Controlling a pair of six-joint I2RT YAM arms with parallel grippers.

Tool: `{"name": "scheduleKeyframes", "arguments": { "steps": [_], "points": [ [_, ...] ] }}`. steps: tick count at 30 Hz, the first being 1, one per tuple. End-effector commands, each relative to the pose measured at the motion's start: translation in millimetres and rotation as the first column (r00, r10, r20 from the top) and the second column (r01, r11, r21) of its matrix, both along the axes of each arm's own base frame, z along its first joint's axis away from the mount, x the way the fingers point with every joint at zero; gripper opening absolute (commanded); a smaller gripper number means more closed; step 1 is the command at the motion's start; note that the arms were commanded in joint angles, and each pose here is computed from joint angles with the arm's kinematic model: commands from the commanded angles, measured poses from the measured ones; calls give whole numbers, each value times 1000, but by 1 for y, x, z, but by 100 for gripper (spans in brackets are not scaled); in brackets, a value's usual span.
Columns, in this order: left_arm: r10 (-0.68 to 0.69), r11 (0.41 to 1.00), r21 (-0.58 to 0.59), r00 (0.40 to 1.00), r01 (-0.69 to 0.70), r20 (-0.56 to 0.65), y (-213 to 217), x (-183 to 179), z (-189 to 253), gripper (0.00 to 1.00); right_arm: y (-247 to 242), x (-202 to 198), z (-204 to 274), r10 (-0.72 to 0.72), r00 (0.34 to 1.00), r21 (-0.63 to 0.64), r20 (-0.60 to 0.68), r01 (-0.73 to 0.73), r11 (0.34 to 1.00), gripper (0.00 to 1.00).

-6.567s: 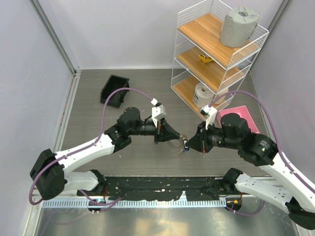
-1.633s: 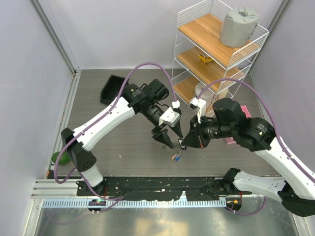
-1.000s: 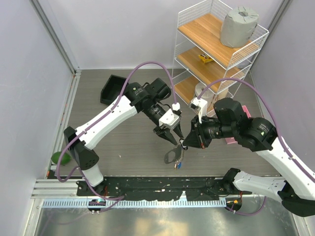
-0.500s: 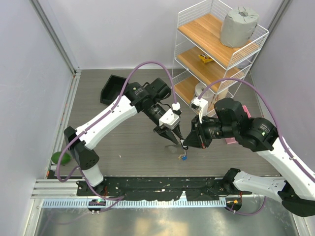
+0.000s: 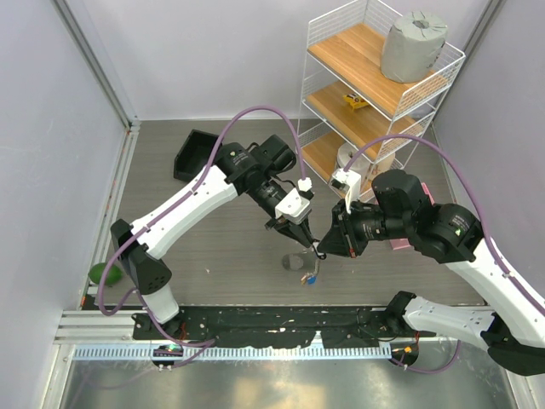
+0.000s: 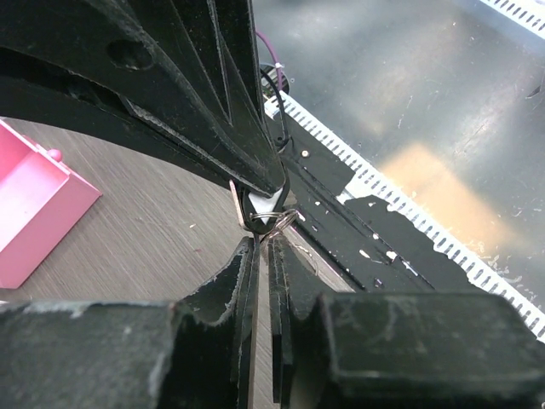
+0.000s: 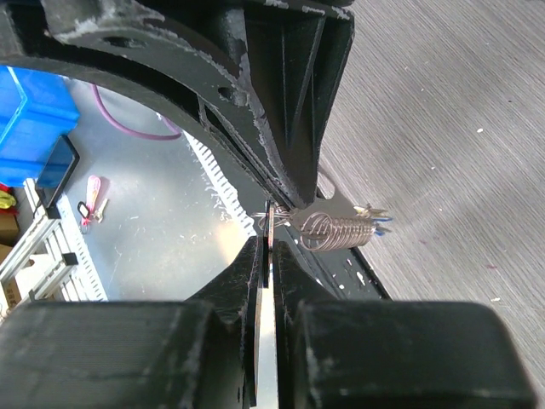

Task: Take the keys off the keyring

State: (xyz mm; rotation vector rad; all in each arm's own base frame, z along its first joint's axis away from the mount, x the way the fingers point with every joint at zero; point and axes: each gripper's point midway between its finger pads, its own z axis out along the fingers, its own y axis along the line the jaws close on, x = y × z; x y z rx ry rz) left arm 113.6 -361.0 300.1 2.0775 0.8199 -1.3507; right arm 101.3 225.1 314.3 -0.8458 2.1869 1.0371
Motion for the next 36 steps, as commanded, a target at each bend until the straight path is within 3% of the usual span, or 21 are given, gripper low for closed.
{"name": "scheduleKeyframes", "arguments": {
  "steps": [1,4,9,12,20,22,26,33,36],
  "points": [
    [-11,995,93,994,22,-110,23,-24,1,13,0,0,26,-1,997,67,71,-3,998,5],
    [-12,995,94,993,22,-114,23,-25,1,14,-1,0,26,-3,998,67,70,-1,998,5],
    [-11,996,87,993,22,-119,24,-27,2,26,-1,0,27,-8,997,69,74,3,998,5],
    [-13,996,81,992,24,-126,23,-29,3,26,-1,0,27,-11,997,71,74,6,997,5],
    [-12,997,79,991,23,-136,19,-31,3,10,-2,0,29,-13,997,72,74,8,997,5],
    [-7,997,81,990,19,-142,17,-31,3,10,-1,0,29,-13,997,73,74,8,997,5],
    [1,997,73,991,9,-135,16,-30,6,24,-1,0,29,-9,998,73,69,4,997,5],
    [31,999,44,992,-26,-121,12,-27,11,30,-1,0,28,-11,998,72,69,6,997,5],
    [53,998,52,991,-47,-121,10,-24,9,38,-1,-1,29,-7,998,74,69,2,997,5]
  ]
}}
